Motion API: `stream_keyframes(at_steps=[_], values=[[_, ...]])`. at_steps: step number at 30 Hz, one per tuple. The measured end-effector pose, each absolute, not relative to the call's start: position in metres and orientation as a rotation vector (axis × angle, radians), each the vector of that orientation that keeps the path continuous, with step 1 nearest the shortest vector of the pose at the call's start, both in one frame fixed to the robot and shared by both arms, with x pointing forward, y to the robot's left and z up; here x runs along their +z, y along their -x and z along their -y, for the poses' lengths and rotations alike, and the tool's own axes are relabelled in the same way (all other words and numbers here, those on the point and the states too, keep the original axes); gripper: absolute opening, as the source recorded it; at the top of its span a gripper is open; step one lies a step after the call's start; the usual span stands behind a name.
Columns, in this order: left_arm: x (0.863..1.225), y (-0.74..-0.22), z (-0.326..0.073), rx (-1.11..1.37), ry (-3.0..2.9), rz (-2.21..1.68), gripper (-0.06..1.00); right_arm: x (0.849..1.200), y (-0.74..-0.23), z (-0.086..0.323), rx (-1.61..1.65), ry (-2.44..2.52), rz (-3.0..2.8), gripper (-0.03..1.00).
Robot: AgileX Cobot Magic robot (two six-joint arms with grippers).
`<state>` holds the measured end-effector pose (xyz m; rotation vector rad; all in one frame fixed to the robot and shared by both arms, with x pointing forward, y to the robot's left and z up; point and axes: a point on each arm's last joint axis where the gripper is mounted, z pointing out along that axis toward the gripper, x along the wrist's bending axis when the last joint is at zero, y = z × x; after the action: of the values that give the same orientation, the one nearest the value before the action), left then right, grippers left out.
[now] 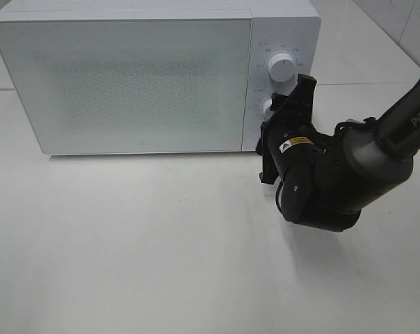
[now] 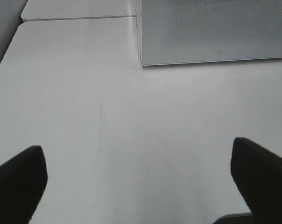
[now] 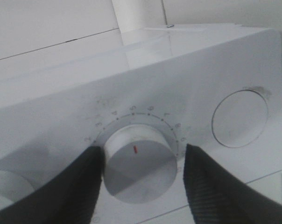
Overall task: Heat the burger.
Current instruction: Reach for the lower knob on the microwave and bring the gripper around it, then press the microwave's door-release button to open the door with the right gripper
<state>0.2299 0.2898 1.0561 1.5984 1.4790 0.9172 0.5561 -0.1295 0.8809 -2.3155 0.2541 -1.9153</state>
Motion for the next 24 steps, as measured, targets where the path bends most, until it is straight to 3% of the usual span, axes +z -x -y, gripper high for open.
stream_keyframes(at_steps=[8,24], values=[[1.056,-0.230,-0.290,0.917,-1.598,-1.479,0.99,0.892,-0.550,0.133,-1.976,2.343,-0.088,0.73],[1.056,-0.230,-0.290,0.917,-1.598,-1.479,0.99,0.896,-0.499,0.153,-1.944,2.392,0.454,0.74]])
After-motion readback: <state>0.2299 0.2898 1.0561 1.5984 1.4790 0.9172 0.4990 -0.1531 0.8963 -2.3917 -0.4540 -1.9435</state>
